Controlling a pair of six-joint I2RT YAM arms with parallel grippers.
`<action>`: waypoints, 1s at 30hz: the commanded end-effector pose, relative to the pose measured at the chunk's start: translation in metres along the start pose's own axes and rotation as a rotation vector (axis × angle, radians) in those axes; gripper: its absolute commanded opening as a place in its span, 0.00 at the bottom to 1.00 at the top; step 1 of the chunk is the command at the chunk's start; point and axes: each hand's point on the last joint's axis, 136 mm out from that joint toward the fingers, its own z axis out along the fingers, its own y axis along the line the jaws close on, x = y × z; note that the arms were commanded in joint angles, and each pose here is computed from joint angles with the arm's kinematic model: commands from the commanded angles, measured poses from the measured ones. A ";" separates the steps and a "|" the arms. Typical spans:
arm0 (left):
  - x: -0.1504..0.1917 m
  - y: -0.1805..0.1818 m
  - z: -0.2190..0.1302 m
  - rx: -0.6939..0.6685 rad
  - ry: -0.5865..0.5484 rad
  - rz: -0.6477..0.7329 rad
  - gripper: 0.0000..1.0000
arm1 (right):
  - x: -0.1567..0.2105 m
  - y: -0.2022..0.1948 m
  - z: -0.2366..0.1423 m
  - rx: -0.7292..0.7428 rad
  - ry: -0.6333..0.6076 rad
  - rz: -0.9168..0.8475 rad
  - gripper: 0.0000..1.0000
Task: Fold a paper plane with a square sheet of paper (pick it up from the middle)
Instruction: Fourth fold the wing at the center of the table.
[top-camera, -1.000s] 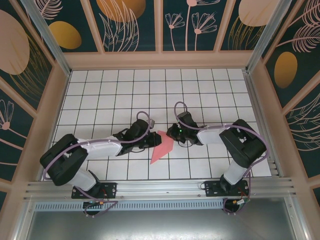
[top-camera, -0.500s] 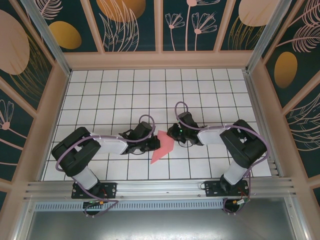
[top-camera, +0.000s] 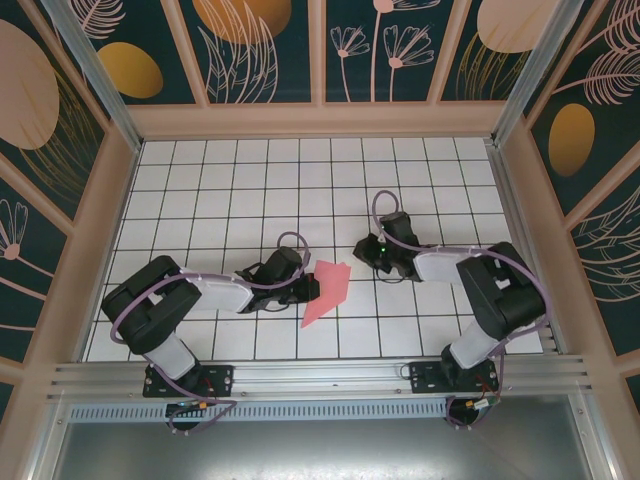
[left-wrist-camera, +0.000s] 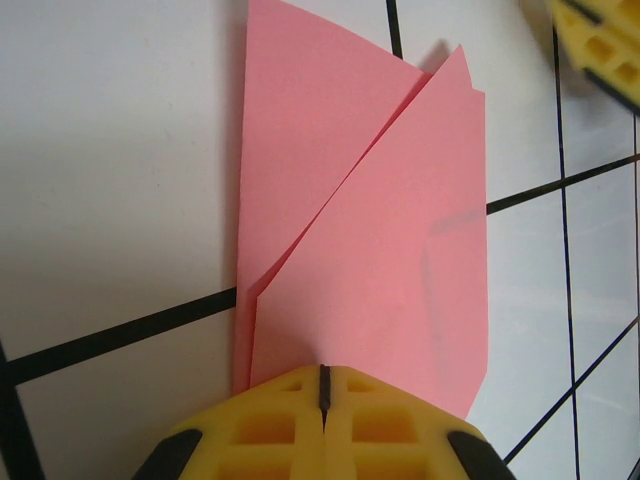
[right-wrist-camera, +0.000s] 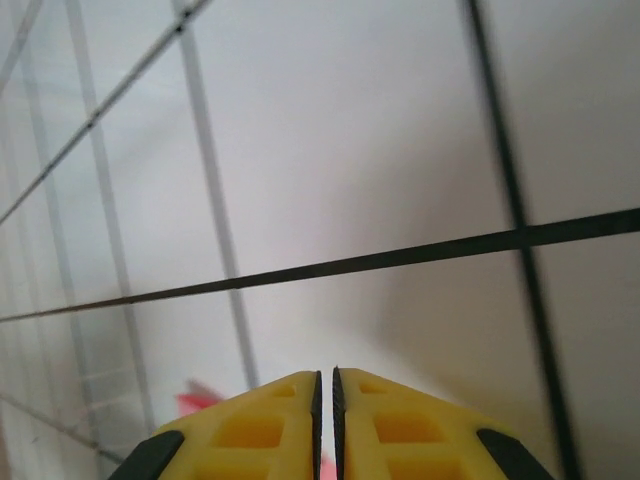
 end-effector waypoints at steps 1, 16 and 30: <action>0.048 0.068 -0.002 -0.245 0.150 -0.040 0.03 | 0.003 0.041 -0.018 -0.131 0.005 -0.100 0.14; 0.050 0.072 -0.001 -0.259 0.159 -0.034 0.00 | 0.068 0.013 0.027 -0.020 0.146 -0.119 0.03; 0.069 0.088 0.001 -0.280 0.203 -0.070 0.00 | 0.017 -0.011 0.018 -0.083 0.078 -0.103 0.06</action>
